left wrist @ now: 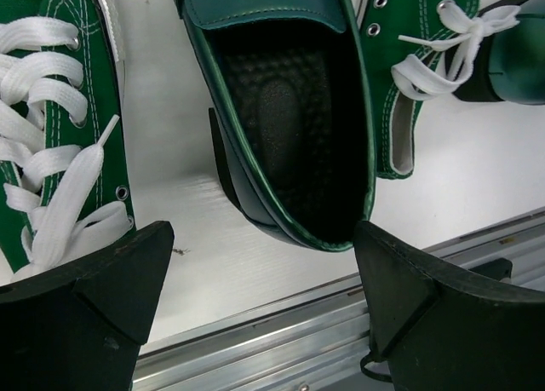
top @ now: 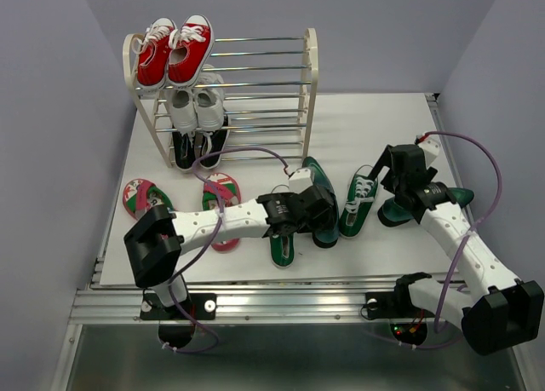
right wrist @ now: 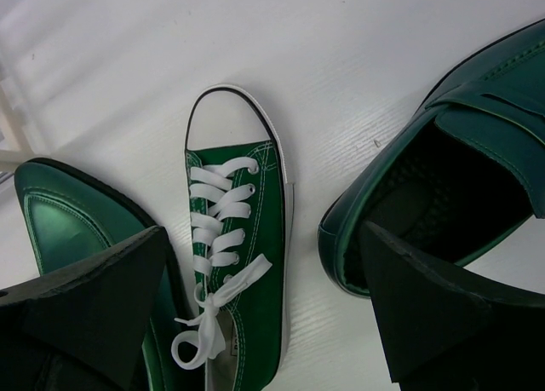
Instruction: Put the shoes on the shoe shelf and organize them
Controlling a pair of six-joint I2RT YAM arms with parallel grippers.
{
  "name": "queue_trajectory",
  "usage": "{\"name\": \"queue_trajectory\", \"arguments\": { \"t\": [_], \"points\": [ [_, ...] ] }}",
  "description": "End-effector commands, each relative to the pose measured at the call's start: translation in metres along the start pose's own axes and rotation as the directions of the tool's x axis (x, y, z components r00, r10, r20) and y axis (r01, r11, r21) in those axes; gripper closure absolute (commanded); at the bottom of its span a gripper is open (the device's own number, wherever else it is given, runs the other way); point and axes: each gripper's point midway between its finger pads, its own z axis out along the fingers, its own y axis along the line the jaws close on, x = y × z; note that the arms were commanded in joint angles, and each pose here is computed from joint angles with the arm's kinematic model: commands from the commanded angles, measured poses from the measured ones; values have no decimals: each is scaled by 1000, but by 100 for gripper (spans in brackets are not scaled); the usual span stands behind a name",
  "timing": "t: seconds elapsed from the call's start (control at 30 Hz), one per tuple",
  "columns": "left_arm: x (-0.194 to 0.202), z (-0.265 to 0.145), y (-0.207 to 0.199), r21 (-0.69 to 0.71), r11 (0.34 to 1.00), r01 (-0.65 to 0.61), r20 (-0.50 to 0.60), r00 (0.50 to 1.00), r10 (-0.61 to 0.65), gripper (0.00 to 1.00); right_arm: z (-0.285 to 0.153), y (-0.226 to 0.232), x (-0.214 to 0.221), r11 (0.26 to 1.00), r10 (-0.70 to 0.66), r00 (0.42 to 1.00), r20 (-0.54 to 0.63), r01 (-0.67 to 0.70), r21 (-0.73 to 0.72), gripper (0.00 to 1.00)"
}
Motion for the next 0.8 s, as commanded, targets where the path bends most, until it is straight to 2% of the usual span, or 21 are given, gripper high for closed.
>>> {"name": "queue_trajectory", "arguments": {
  "t": [0.0, 0.3, 0.47, 0.63, 0.7, 0.73, 0.77],
  "points": [
    [-6, 2, -8, -10, 999, 49, -2, 999, -49, 1, 0, -1, -5, 1000, 12, 1000, 16, -12, 10, 0],
    [-2, 23, -9, -3, 997, 77, -36, 996, -77, 2, 1, -4, -1, 1000, 6, 1000, 11, -6, 19, 0],
    [-4, 29, -6, -15, 997, 77, -37, 996, -78, 17, 4, -3, 0, 1000, -4, 1000, 0, 4, 21, 0],
    [-3, 39, -5, -21, 997, 70, -51, 996, -71, 21, 7, -4, 3, 1000, -14, 1000, -8, 14, 28, 0],
    [-4, 39, -6, -20, 998, 67, -51, 996, -68, 30, 6, -3, 2, 1000, -11, 1000, -5, 11, 27, 0],
    [-5, 38, -6, -18, 998, 65, -50, 997, -66, 45, 6, -3, 2, 1000, -11, 1000, -5, 11, 27, 0],
    [-5, 38, -6, -17, 998, 62, -50, 997, -63, 54, 7, -3, 2, 1000, -11, 1000, -6, 12, 29, 0]
  ]
}}
